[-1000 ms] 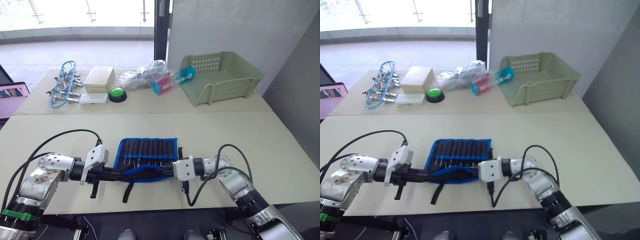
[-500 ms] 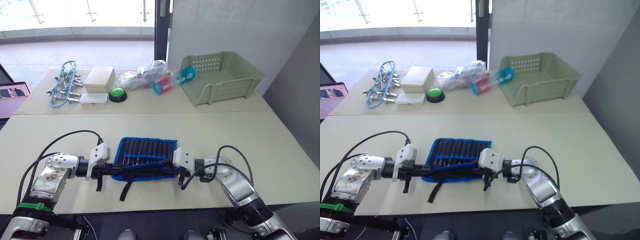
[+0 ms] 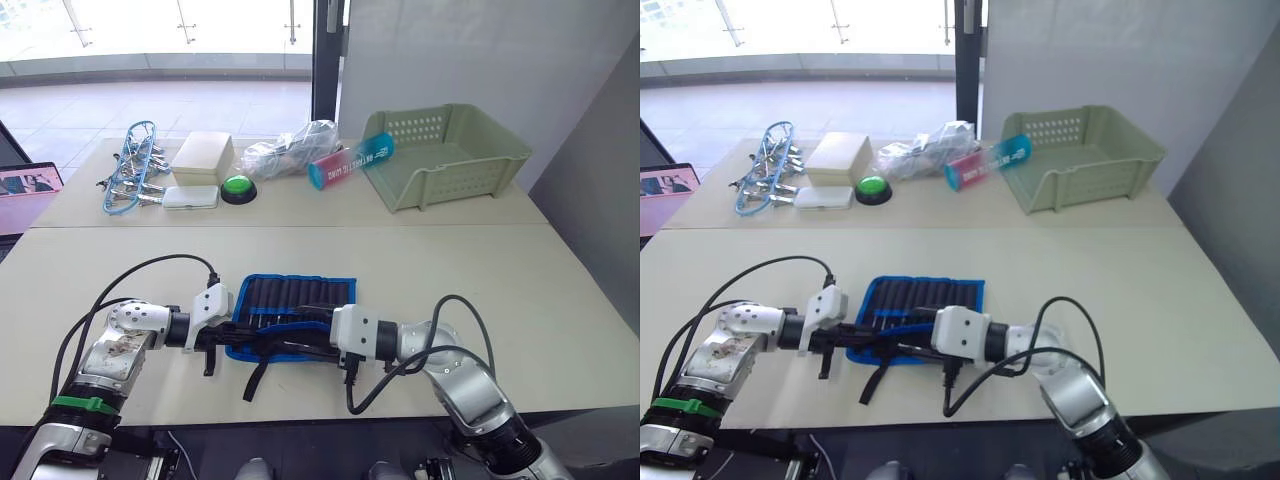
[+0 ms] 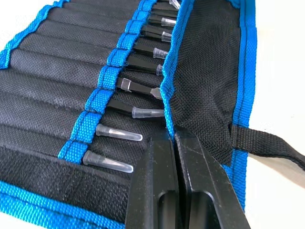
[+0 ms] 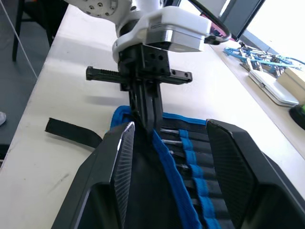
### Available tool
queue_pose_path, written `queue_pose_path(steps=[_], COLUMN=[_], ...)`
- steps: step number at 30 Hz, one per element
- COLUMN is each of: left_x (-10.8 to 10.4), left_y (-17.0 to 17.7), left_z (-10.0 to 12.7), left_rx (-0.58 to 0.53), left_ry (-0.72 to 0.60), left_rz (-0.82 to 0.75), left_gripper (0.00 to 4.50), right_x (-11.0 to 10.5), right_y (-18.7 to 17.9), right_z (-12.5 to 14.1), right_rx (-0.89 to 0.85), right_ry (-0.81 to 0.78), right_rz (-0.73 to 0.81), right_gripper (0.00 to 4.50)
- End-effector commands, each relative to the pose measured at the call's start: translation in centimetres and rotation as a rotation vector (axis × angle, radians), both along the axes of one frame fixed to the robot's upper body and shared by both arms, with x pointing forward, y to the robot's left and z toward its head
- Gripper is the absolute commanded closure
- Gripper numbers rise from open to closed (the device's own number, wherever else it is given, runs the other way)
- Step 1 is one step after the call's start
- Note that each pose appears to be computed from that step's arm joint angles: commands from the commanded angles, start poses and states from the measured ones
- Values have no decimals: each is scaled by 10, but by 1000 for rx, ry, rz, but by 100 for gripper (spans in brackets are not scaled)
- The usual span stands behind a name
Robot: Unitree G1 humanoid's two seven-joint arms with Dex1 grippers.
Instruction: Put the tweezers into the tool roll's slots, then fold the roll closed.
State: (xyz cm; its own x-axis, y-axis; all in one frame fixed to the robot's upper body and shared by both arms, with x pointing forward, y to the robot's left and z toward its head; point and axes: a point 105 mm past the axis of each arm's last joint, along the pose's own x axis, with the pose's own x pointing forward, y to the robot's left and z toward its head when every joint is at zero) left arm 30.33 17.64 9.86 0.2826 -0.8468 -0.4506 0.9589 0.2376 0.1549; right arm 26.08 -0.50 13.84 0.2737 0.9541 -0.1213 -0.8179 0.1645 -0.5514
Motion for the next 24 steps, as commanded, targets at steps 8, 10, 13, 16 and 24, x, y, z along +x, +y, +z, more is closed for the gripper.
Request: queue_pose_path(steps=[8, 10, 13, 16, 24], left_x=[7, 8, 9, 11, 12], left_y=[-11, -12, -13, -12, -8], left_z=[17, 19, 21, 23, 32], left_rx=[-3, 0, 14, 26, 2], left_ry=[-78, -97, -127, -154, -203], left_rz=[-23, -23, -30, -37, -19], left_gripper=[450, 450, 450, 450, 363], right_x=[20, 20, 21, 24, 36], right_y=[-9, -9, -10, -12, -19], right_z=[-24, -28, -32, -37, -58], right_rx=[-22, -22, -21, -23, 58], right_ry=[0, 12, 26, 47, 208], right_rz=[-155, -167, -185, -209, -317], right_gripper=[447, 447, 447, 447, 450])
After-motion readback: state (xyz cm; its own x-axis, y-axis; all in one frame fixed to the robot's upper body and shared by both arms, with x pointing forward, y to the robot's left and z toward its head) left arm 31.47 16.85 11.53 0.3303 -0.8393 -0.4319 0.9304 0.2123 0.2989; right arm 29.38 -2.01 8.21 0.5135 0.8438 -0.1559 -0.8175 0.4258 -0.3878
